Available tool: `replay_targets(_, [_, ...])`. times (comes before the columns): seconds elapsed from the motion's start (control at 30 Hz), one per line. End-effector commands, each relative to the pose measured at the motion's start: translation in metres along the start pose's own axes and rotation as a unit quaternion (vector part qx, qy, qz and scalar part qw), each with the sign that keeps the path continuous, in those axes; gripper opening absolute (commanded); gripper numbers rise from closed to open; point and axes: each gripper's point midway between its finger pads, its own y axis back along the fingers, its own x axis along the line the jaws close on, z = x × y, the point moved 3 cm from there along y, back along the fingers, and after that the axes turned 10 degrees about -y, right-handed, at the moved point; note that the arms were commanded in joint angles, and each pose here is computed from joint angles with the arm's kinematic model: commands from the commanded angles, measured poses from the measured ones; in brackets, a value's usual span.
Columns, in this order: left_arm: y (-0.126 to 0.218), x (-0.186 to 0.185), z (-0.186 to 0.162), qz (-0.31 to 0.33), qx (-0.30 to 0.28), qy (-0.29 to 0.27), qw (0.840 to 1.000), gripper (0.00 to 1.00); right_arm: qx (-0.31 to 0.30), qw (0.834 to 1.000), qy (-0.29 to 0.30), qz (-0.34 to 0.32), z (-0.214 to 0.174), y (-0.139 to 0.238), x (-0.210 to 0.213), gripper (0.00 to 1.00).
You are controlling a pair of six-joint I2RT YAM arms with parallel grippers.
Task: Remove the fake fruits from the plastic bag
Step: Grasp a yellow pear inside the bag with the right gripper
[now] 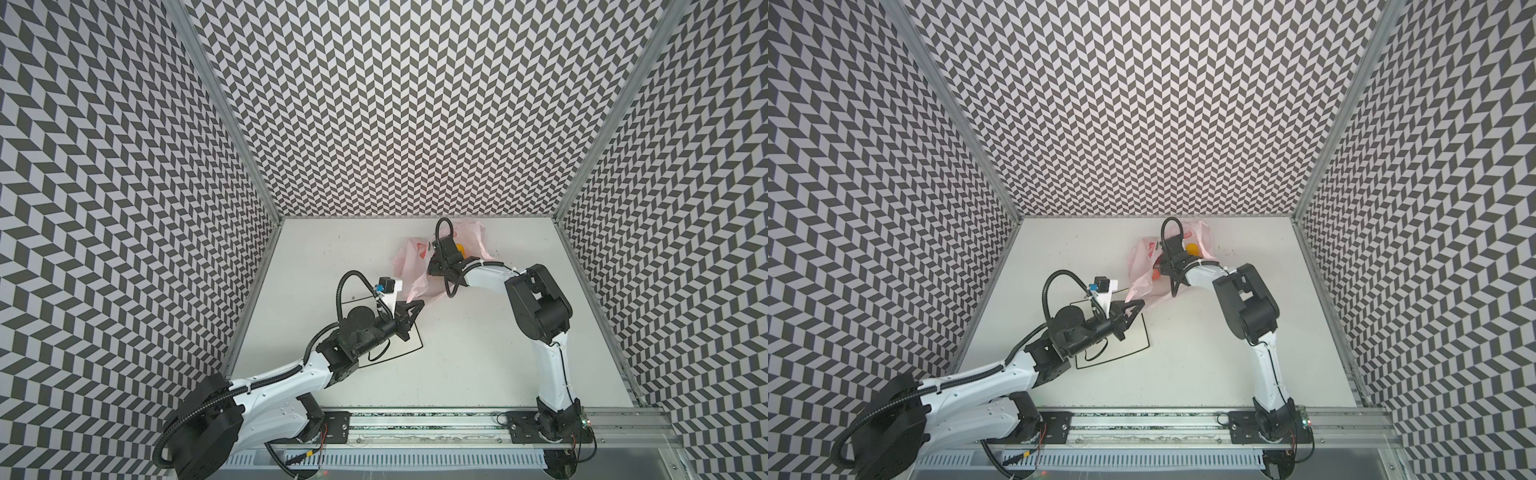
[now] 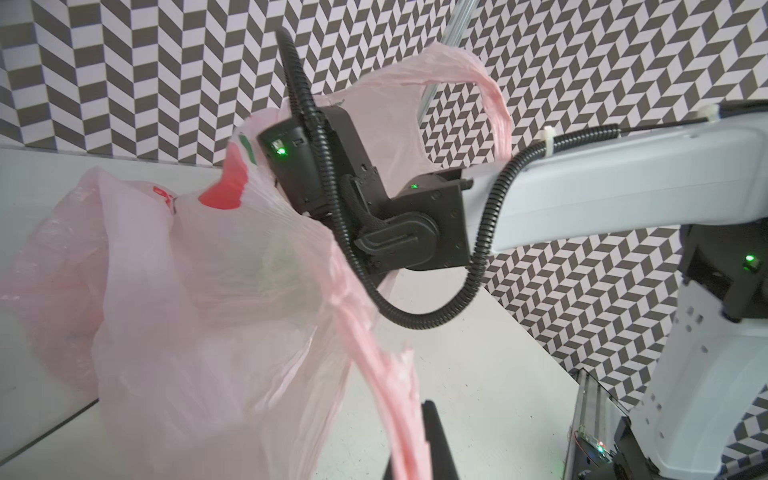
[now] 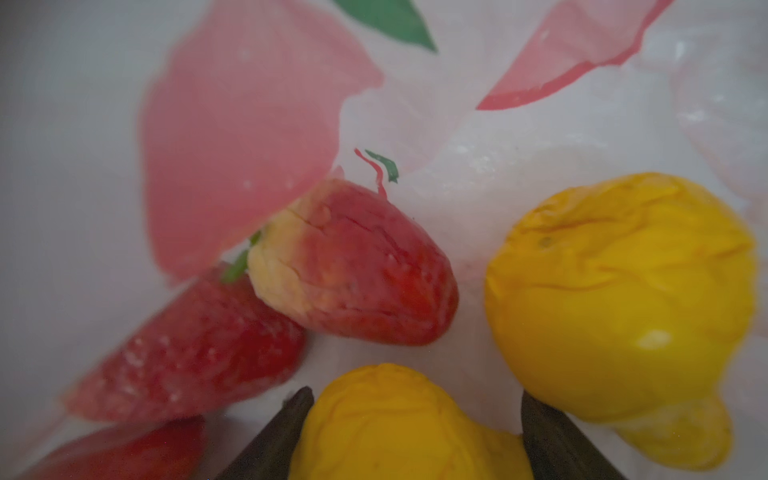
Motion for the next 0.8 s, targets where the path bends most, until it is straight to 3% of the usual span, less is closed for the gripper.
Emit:
replay_targets(0.0, [-0.005, 0.005, 0.022, 0.024, -0.040, 0.009, 0.999, 0.00, 0.002, 0.999, 0.016, 0.051, 0.008, 0.032, 0.009, 0.45])
replay_targets(0.3, [-0.014, 0.022, 0.028, 0.060, -0.048, 0.031, 0.997, 0.00, 0.005, 0.987, 0.043, 0.152, 0.006, 0.094, 0.019, 0.39])
replay_targets(0.77, [-0.021, 0.070, 0.052, 0.101, -0.081, 0.052, 0.990, 0.00, -0.027, 0.950, 0.081, 0.300, 0.016, 0.196, 0.035, 0.36])
